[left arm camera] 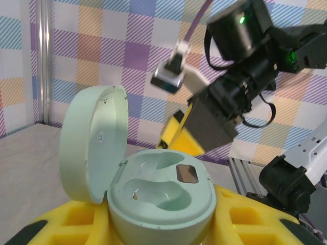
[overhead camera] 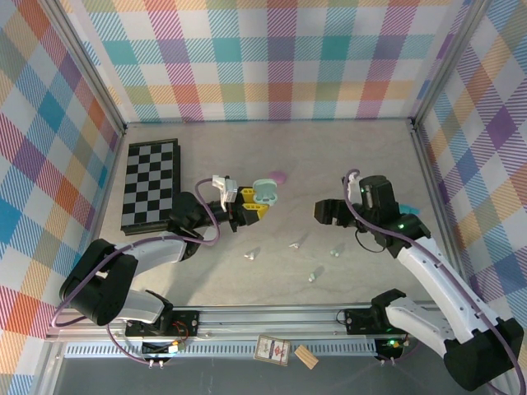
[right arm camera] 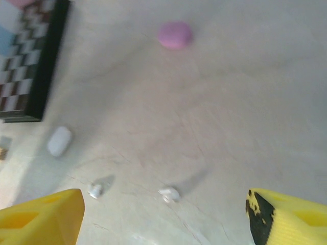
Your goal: Insert the wireless bluetooth earbuds into the charging case
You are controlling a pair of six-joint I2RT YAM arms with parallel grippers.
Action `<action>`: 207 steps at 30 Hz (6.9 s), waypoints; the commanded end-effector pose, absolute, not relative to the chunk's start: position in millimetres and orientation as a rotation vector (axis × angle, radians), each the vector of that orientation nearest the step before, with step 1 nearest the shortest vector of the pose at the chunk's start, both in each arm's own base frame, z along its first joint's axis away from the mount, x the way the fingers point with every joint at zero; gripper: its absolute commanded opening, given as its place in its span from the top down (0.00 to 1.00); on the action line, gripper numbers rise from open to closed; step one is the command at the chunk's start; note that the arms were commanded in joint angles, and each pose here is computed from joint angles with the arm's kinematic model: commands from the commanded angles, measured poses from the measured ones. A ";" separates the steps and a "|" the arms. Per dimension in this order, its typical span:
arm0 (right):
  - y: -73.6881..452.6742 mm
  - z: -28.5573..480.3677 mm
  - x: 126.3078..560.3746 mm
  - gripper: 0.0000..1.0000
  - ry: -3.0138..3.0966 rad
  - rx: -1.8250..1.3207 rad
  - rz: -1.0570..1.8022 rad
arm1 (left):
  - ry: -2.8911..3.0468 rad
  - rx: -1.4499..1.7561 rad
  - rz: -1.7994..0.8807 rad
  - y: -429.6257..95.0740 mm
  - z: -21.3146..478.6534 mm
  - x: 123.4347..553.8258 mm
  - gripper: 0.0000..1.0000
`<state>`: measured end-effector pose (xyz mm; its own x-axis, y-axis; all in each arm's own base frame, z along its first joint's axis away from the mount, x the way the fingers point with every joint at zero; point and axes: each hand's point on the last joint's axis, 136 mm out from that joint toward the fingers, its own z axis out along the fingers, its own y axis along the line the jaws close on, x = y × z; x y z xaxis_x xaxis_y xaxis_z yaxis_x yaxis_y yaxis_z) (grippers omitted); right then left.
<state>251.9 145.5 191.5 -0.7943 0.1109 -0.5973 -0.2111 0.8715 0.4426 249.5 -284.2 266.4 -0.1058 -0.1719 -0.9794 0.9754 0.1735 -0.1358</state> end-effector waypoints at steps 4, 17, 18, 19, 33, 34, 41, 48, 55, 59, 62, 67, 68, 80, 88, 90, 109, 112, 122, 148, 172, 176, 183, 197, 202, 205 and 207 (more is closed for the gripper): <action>121.9 113.6 229.0 0.18 2.708 0.244 0.645 | 1.179 0.909 -1.214 -278.7 278.4 243.3 0.70; 131.2 50.0 247.2 0.19 2.865 0.273 0.675 | 1.189 0.915 -1.187 -275.1 278.6 239.4 0.71; 131.1 45.5 244.6 0.19 2.881 0.273 0.672 | 1.192 0.916 -1.181 -274.7 278.4 239.5 0.71; 130.8 42.2 242.2 0.19 2.894 0.281 0.671 | 1.191 0.920 -1.177 -274.7 279.3 238.8 0.71; 134.0 21.3 200.7 0.20 2.994 0.341 0.772 | 1.179 0.938 -1.163 -274.6 283.1 237.1 0.71; 134.3 21.5 196.7 0.20 3.003 0.336 0.779 | 1.182 0.939 -1.163 -274.6 282.3 236.9 0.71; 138.4 24.4 170.5 0.20 3.045 0.343 0.856 | 1.186 0.936 -1.168 -275.0 282.2 238.4 0.70; 143.9 40.3 167.6 0.21 2.993 0.319 0.929 | 1.186 0.938 -1.179 -277.0 283.1 239.4 0.70; 120.0 51.7 196.8 0.22 2.876 0.290 0.702 | 1.185 0.938 -1.184 -277.3 284.1 239.5 0.71; 127.6 55.8 221.5 0.23 2.840 0.232 0.737 | 1.182 0.938 -1.187 -277.6 283.6 239.8 0.71; 134.2 57.2 237.4 0.24 2.830 0.177 0.755 | 1.179 0.935 -1.193 -277.6 284.9 239.9 0.71; 138.1 40.9 242.0 0.25 2.877 0.148 0.774 | 1.174 0.932 -1.196 -277.1 286.4 238.5 0.71; 139.2 37.6 240.5 0.25 2.887 0.145 0.784 | 1.176 0.930 -1.195 -276.9 286.0 238.4 0.71; 135.9 27.2 205.5 0.31 2.920 0.190 0.834 | 1.175 0.932 -1.199 -277.1 285.0 238.1 0.70; 137.7 27.0 205.5 0.40 2.904 0.186 0.853 | 1.159 0.926 -1.219 -278.0 288.7 238.7 0.71; 139.3 27.5 205.8 0.44 2.900 0.187 0.870 | 1.160 0.924 -1.218 -277.7 288.9 238.6 0.71; 141.6 24.9 198.1 0.46 2.910 0.205 0.911 | 1.168 0.928 -1.217 -278.5 288.0 239.3 0.71; 141.0 26.6 195.2 0.52 2.914 0.213 0.912 | 1.168 0.929 -1.217 -278.6 288.1 239.2 0.71; 140.5 21.4 186.4 0.63 2.948 0.229 0.921 | 1.164 0.931 -1.220 -279.4 289.6 240.0 0.71; 143.5 19.5 189.7 0.80 2.953 0.243 0.940 | 1.172 0.926 -1.220 -279.2 287.6 241.0 0.71; 109.9 65.3 224.4 0.82 2.789 0.299 0.472 | 1.193 0.919 -1.227 -287.4 274.6 250.0 0.71; 109.8 60.1 229.9 0.82 2.807 0.273 0.385 | 1.195 0.917 -1.230 -288.3 272.9 251.6 0.71; 114.6 55.4 237.1 0.81 2.843 0.194 0.241 | 1.216 0.912 -1.228 -289.6 265.4 255.6 0.71; 131.9 77.2 249.9 0.81 2.800 0.132 0.255 | 1.276 0.901 -1.148 -297.0 236.1 273.1 0.71; 128.1 69.2 251.7 0.80 2.829 0.115 0.184 | 1.282 0.909 -1.139 -299.5 233.0 273.3 0.71; 131.2 71.1 253.7 0.80 2.820 0.102 0.187 | 1.299 0.914 -1.128 -299.7 228.5 274.9 0.71; 132.0 70.9 254.6 0.80 2.821 0.098 0.186 | 1.311 0.917 -1.121 -299.9 225.1 275.9 0.71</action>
<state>250.0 130.3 63.2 -0.9525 0.0987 -0.2880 0.0564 0.9868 0.1516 273.5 -295.9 222.2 -0.1170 -0.1080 -0.9872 0.9595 0.2441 -0.1404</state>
